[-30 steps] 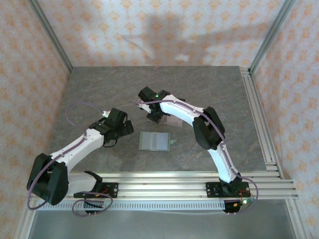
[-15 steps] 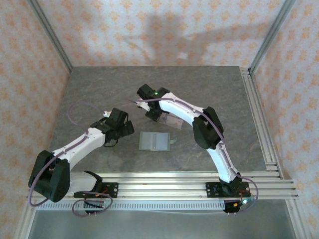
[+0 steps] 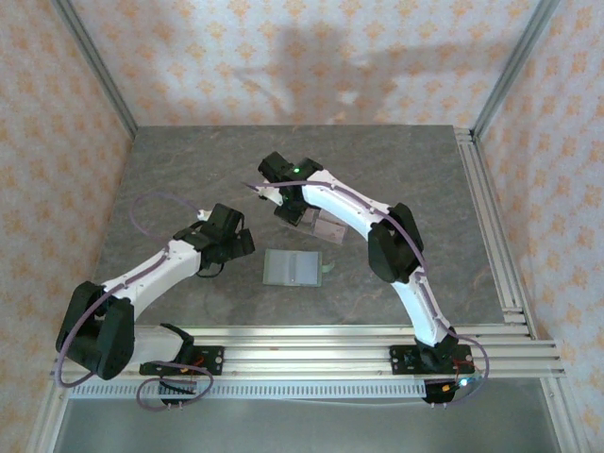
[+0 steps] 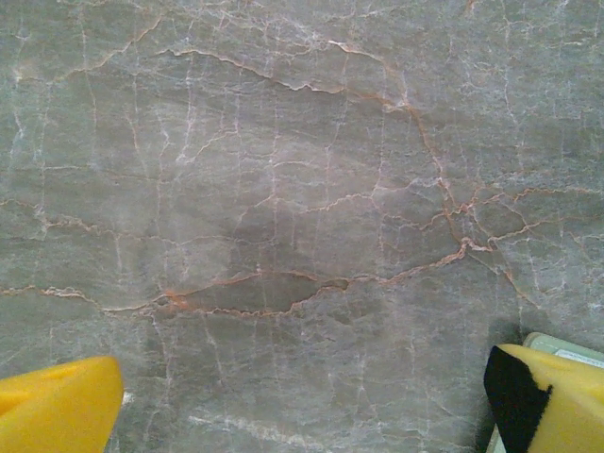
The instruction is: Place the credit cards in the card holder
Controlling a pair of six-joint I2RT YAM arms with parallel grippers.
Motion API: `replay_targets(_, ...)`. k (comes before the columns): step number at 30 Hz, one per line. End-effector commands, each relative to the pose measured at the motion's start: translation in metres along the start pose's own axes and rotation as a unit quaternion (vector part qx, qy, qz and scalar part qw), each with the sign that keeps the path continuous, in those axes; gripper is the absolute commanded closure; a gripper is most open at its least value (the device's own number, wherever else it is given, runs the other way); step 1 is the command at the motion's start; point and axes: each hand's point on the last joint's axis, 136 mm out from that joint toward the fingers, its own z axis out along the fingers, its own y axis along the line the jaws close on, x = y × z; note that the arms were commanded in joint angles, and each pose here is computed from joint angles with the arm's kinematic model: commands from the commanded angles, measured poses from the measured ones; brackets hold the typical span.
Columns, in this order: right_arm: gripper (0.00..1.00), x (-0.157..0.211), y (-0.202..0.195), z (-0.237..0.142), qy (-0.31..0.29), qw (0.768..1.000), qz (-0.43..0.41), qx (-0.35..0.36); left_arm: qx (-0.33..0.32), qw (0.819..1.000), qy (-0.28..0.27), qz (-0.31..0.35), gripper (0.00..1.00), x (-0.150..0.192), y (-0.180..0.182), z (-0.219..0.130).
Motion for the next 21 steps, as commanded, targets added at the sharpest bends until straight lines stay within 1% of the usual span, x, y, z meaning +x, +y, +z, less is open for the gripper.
replay_targets(1,1.00,-0.009,-0.004,-0.058,-0.050,0.999,0.020,0.002,-0.004,1.000,0.008,0.023,0.00,-0.004,-0.001,-0.005)
replay_targets(5,1.00,-0.005,-0.002,-0.077,-0.067,0.996,0.051,-0.005,-0.001,0.999,0.016,0.040,0.00,-0.003,-0.003,-0.005)
replay_targets(10,1.00,0.015,0.008,-0.090,-0.078,0.990,0.116,-0.022,0.009,0.998,0.029,0.058,0.00,0.005,-0.010,-0.005)
replay_targets(12,1.00,0.024,0.014,-0.096,-0.091,0.984,0.150,-0.033,0.012,0.996,0.029,0.084,0.00,0.010,-0.016,-0.007)
replay_targets(16,1.00,0.043,0.029,-0.107,-0.129,0.961,0.237,-0.065,0.011,0.993,0.024,0.117,0.00,0.022,-0.029,-0.006)
replay_targets(19,1.00,0.056,0.043,-0.109,-0.158,0.933,0.308,-0.098,0.007,0.990,0.026,0.142,0.00,0.032,-0.037,-0.002)
replay_targets(21,1.00,0.063,0.052,-0.108,-0.178,0.912,0.349,-0.124,0.001,0.991,0.025,0.135,0.00,0.037,-0.039,0.001)
